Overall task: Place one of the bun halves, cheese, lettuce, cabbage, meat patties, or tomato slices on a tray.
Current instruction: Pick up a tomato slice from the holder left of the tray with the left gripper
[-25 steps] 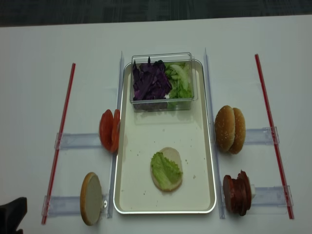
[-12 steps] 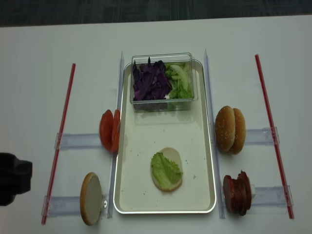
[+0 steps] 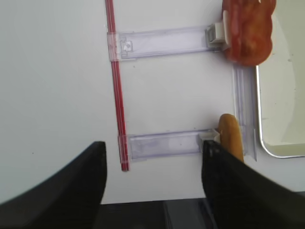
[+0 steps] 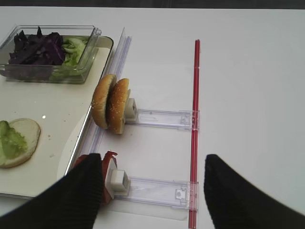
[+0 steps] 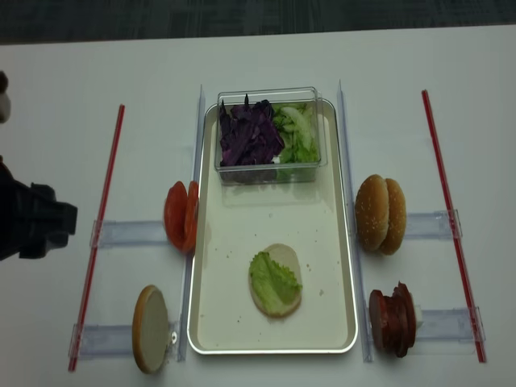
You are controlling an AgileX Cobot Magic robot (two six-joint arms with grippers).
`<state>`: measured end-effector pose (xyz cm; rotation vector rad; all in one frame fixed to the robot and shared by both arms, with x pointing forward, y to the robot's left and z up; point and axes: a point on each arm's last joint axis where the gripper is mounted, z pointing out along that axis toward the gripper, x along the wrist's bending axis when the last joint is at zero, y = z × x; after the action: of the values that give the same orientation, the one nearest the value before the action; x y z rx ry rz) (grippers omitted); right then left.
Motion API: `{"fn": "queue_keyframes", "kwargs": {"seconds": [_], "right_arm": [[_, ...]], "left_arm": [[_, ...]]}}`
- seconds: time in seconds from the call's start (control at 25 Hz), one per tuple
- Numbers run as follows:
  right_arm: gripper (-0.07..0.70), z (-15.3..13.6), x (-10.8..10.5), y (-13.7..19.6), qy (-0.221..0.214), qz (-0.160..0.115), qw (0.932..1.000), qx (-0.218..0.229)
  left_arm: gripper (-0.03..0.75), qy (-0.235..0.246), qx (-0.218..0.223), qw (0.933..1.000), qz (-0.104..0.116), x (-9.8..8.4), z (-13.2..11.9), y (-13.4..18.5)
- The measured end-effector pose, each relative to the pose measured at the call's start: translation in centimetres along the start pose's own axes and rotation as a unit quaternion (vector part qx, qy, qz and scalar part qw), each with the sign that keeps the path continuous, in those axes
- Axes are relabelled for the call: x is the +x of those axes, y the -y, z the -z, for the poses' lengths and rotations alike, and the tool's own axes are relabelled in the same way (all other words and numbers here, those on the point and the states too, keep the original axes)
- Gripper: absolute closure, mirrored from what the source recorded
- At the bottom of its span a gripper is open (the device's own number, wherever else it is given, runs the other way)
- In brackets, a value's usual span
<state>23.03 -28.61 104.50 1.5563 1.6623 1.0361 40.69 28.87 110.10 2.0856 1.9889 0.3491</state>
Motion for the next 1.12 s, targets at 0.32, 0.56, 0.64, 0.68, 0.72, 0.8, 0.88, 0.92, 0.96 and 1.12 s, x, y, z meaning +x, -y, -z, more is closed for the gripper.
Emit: {"fn": "queue_keyframes", "kwargs": {"seconds": [0.32,0.56,0.64,0.68,0.72,0.8,0.88,0.92,0.96,1.12], "right_arm": [[0.147,0.0,0.0,0.0,0.0,0.0,1.0,0.0],[0.147,0.0,0.0,0.0,0.0,0.0,1.0,0.0],[0.147,0.0,0.0,0.0,0.0,0.0,1.0,0.0],[0.147,0.0,0.0,0.0,0.0,0.0,1.0,0.0],[0.147,0.0,0.0,0.0,0.0,0.0,1.0,0.0],[0.147,0.0,0.0,0.0,0.0,0.0,1.0,0.0],[0.147,0.0,0.0,0.0,0.0,0.0,1.0,0.0],[0.147,0.0,0.0,0.0,0.0,0.0,1.0,0.0],[0.147,0.0,0.0,0.0,0.0,0.0,1.0,0.0],[0.147,0.0,0.0,0.0,0.0,0.0,1.0,0.0]], "left_arm": [[0.301,-0.002,0.044,0.9989,-0.016,-0.2,-2.6,-5.3],[0.301,-0.002,0.067,0.9975,-0.023,-0.4,-4.9,-8.8],[0.301,-0.002,0.075,0.9969,-0.024,-0.5,-5.9,-10.1],[0.301,-0.002,0.077,0.9967,-0.024,-0.5,-6.3,-10.5],[0.301,-0.002,0.08,0.9965,-0.024,-0.5,-6.6,-10.8],[0.301,-0.002,0.09,0.9956,-0.024,-0.6,-7.6,-11.5],[0.301,-0.002,0.098,0.9949,-0.024,-0.6,-8.3,-11.6],[0.301,-0.002,0.101,0.9946,-0.024,-0.6,-8.5,-11.7],[0.301,-0.002,0.106,0.9943,-0.016,-0.6,-8.8,-11.7],[0.301,-0.001,0.102,0.9947,-0.008,-1.0,-8.9,-11.8]]}}
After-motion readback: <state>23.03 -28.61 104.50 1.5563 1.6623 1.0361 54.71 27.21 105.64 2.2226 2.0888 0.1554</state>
